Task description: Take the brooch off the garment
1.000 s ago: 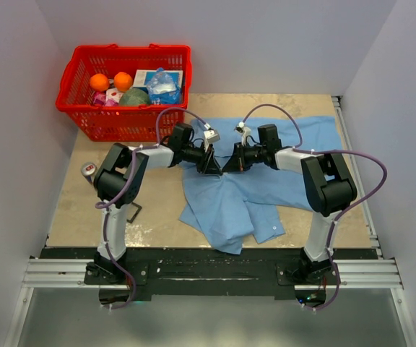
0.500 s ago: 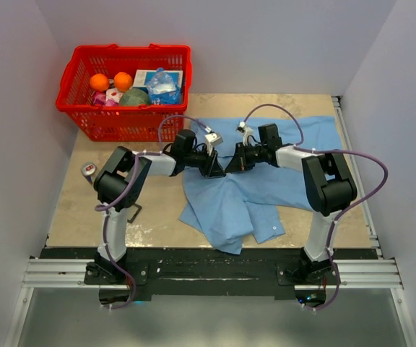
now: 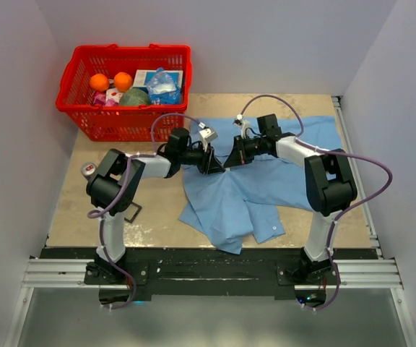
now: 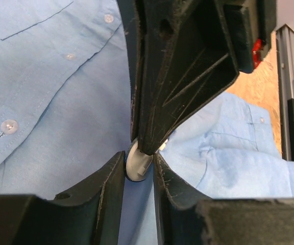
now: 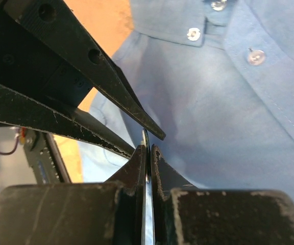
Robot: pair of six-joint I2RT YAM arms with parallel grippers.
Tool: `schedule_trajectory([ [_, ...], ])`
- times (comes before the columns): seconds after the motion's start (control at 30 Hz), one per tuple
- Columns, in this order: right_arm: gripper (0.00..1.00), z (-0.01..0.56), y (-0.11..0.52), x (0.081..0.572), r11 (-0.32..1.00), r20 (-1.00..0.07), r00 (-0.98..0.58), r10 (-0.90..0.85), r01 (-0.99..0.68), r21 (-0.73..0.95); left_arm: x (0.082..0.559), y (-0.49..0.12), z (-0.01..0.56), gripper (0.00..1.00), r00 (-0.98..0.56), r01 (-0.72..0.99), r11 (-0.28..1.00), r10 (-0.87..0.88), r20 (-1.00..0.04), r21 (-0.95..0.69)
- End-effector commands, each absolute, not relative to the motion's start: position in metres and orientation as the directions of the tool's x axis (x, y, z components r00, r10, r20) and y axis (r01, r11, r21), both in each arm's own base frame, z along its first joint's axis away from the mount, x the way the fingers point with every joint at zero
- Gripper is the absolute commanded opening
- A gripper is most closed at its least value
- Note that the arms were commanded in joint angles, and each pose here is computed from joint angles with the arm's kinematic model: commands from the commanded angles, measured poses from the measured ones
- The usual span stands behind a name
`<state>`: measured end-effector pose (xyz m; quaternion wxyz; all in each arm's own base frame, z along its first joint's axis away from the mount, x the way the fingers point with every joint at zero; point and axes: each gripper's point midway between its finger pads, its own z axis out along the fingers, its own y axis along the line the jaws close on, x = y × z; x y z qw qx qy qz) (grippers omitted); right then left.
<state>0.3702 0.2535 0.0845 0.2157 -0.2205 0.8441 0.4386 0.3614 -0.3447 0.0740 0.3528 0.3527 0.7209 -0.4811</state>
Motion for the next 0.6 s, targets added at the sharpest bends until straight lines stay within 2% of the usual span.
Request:
schedule_trajectory([
  [0.0, 0.0, 0.121, 0.269, 0.385, 0.431, -0.654, -0.733, -0.187, -0.66, 0.616, 0.324, -0.351, 0.103, 0.33, -0.439, 0.899, 0.096, 0.205, -0.875, -0.428],
  [0.4, 0.0, 0.13, 0.26, 0.377, 0.412, -0.695, -0.652, -0.304, -0.747, 0.521, 0.335, -0.36, 0.087, 0.29, -0.453, 0.891, 0.083, 0.205, -0.867, -0.446],
  [0.57, 0.0, 0.132, 0.254, 0.377, 0.446, -0.702, -0.636, -0.321, -0.755, 0.48, 0.332, -0.36, 0.089, 0.39, -0.447, 0.893, 0.05, 0.208, -0.87, -0.447],
])
